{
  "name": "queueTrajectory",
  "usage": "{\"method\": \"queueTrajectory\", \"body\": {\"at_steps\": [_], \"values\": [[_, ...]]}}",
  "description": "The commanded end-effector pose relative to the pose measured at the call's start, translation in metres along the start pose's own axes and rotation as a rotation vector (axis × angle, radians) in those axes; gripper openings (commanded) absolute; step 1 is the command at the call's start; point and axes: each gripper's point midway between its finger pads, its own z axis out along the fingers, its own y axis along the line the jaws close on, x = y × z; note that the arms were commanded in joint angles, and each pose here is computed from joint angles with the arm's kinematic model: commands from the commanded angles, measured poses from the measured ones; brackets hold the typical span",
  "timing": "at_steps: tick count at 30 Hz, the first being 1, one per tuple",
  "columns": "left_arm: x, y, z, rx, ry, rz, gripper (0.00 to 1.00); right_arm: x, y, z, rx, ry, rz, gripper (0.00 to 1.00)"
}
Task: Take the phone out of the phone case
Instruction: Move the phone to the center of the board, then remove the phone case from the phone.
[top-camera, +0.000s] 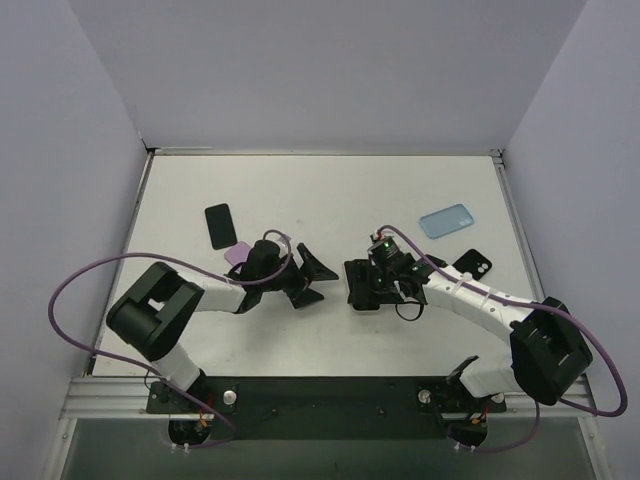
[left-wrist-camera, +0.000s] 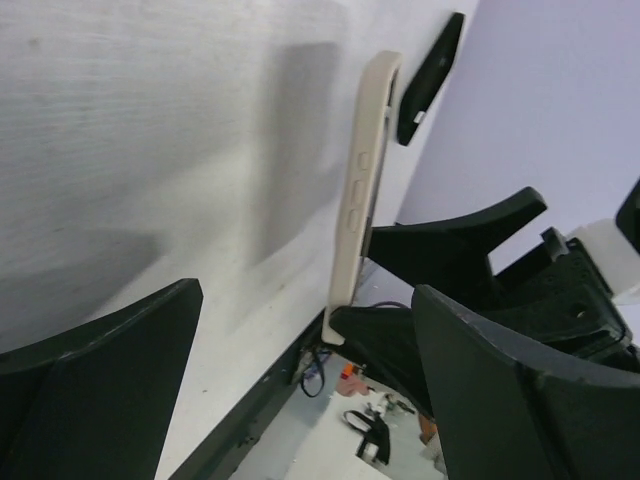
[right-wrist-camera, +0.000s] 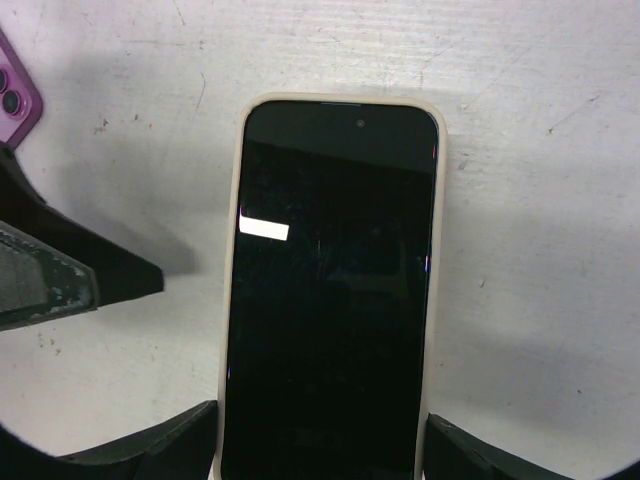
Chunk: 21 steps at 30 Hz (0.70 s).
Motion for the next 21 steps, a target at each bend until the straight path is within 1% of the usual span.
{"method": "queueTrajectory", "body": {"at_steps": [1,3,4,6,9,10,12,13,15,21], "values": [[0.009,-0.061,0.004,0.292,0.074,-0.040,0.97,-0.019,0.027,-0.015,-0.103,-0.067,-0.019,0.00],[0.010,-0.067,0.007,0.329,0.084,-0.034,0.97,-0.018,0.031,-0.016,-0.120,-0.069,-0.026,0.00],[0.010,-0.062,0.013,0.319,0.093,-0.055,0.97,-0.016,0.034,-0.016,-0.130,-0.067,-0.031,0.00],[0.012,-0.066,0.017,0.340,0.106,-0.052,0.97,-0.014,0.041,-0.016,-0.161,-0.053,-0.030,0.00],[0.016,-0.066,0.026,0.335,0.127,-0.054,0.92,-0.012,0.049,-0.017,-0.187,-0.046,-0.040,0.00],[0.016,-0.064,0.029,0.326,0.130,-0.052,0.87,-0.011,0.049,-0.018,-0.188,-0.045,-0.044,0.00],[0.020,-0.062,0.033,0.314,0.139,-0.050,0.83,-0.010,0.053,-0.019,-0.199,-0.045,-0.058,0.00],[0.020,-0.062,0.034,0.314,0.138,-0.049,0.77,-0.012,0.055,-0.019,-0.200,-0.046,-0.059,0.00],[0.019,-0.063,0.035,0.314,0.132,-0.052,0.73,-0.011,0.057,-0.018,-0.201,-0.036,-0.057,0.00],[0.023,-0.061,0.041,0.285,0.152,-0.029,0.72,-0.007,0.065,-0.014,-0.210,-0.026,-0.067,0.00]]}}
